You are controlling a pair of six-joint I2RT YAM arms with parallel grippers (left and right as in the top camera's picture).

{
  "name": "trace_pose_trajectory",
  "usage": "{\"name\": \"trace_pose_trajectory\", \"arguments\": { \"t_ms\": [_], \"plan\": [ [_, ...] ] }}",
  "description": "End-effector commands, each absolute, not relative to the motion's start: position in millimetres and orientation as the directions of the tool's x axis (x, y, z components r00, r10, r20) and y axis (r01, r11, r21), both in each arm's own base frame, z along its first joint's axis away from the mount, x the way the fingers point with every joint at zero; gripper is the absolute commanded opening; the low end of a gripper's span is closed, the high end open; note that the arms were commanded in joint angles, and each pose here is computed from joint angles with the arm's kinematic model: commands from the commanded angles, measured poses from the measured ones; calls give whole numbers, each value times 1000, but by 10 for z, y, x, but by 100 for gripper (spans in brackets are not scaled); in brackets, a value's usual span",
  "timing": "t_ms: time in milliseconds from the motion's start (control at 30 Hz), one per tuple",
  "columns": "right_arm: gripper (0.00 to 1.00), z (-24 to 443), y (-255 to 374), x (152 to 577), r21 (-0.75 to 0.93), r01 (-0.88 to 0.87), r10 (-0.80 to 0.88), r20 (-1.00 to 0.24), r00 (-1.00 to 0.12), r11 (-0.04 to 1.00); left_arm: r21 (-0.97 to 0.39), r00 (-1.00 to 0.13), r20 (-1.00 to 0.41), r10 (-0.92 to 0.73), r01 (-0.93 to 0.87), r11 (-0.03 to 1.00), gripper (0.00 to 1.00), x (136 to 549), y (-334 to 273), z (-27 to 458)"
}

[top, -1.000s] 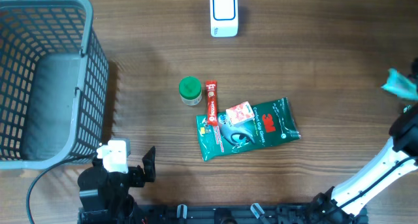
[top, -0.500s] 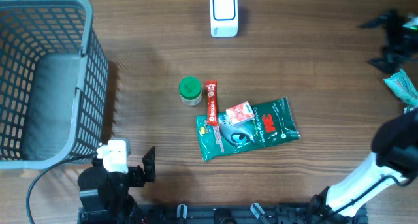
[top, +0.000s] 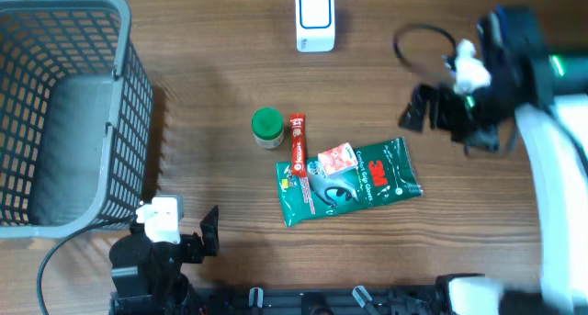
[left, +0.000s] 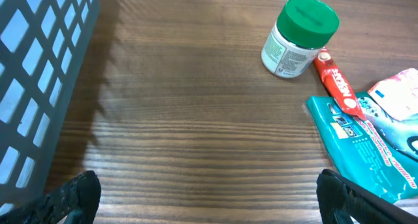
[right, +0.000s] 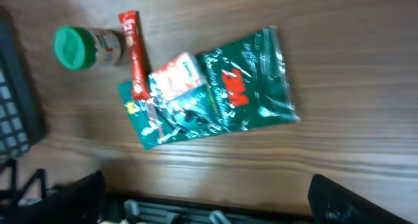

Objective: Scan the item barcode
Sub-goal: 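Grasp the small red box off the 3M pack with the right gripper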

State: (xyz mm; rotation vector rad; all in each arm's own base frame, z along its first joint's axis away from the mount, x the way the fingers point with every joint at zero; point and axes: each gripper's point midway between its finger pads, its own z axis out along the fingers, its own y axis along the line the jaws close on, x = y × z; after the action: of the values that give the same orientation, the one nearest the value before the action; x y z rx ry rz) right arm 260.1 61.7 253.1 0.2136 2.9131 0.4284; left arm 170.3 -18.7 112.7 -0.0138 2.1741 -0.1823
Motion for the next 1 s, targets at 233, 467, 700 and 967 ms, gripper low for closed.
{"name": "trace_pose_trajectory", "arguments": {
  "t_ms": [233,467,700,967],
  "plan": [
    [88,807,1127,2604,656,332,469,-38,-882,678,-144,-573,-815,-85,59,988,100,1703,-197,1119],
    [80,329,1383,2775,709,398,425,152,-892,581,-144,-573,-815,-84,59,988,100,1703,-197,1119],
    [75,185,1634,2864,614,429,503,58,-862,663,-144,-573,-815,-84,59,988,100,1703,-197,1119],
    [64,89,1487,2903,548,494,578,23,-816,675,-144,-573,-815,-84,59,988,100,1703,-197,1119]
  ]
}}
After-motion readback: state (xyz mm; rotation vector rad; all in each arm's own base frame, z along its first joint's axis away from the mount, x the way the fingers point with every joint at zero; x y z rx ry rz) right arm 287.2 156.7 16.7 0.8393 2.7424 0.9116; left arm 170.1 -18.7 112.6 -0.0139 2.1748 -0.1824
